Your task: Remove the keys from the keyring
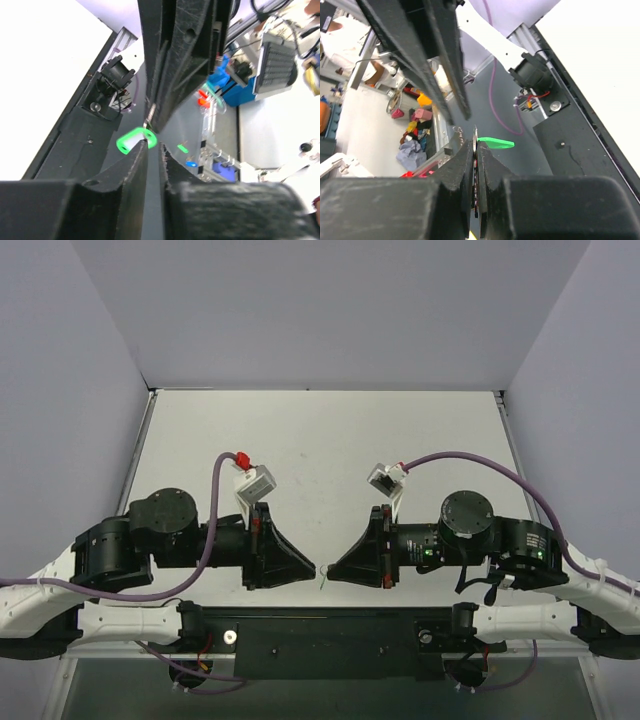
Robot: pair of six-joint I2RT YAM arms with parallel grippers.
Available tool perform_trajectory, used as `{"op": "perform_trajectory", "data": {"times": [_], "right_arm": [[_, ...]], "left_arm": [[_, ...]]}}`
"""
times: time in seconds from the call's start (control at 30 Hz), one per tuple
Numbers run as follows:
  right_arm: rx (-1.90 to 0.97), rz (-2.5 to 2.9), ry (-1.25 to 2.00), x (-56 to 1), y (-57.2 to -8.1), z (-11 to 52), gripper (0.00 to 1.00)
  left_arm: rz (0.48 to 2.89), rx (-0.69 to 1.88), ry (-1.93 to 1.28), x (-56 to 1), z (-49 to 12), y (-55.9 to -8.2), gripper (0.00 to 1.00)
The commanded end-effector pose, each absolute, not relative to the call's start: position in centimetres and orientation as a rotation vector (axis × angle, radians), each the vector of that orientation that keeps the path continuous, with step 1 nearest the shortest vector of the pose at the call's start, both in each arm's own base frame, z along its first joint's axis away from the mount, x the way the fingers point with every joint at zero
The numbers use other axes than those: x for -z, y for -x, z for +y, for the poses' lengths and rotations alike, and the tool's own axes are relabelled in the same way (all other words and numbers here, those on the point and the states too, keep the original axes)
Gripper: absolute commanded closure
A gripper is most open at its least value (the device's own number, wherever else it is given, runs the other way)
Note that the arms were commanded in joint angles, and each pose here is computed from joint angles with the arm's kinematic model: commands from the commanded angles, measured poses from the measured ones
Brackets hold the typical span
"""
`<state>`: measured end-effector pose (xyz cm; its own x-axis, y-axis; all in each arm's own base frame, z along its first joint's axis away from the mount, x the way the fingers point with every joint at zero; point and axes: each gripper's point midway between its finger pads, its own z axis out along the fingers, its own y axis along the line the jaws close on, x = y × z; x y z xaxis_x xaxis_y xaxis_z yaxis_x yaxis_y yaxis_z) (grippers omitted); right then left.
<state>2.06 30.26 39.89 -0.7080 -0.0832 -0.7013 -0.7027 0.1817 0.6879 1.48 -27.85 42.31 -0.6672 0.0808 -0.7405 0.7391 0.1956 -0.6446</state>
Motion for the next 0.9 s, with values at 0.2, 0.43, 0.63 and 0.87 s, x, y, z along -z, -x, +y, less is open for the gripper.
{"op": "perform_trajectory", "data": {"times": [0.2,0.43,0.63,0.87], "right_arm": [[-1.537,1.873,0.567,-40.9,-4.3,29.8,1.00],[-1.586,1.807,0.466,-42.1,-5.1,29.9,1.00],[-1.639,1.746,0.405,-43.7,-5.4,30.0,1.00],[-1.657,1.720,0.395,-44.6,-5.4,30.0,1.00]], "left_arm": [[1.642,1.670,-0.462,-48.1,-26.1,-3.2,0.52],[1.567,1.712,-0.301,-47.7,-25.8,-4.7,0.47],[1.528,1.734,-0.210,-47.6,-26.2,-5.6,0.48],[1.537,1.746,-0.212,-47.1,-27.9,-5.7,0.53]]}}
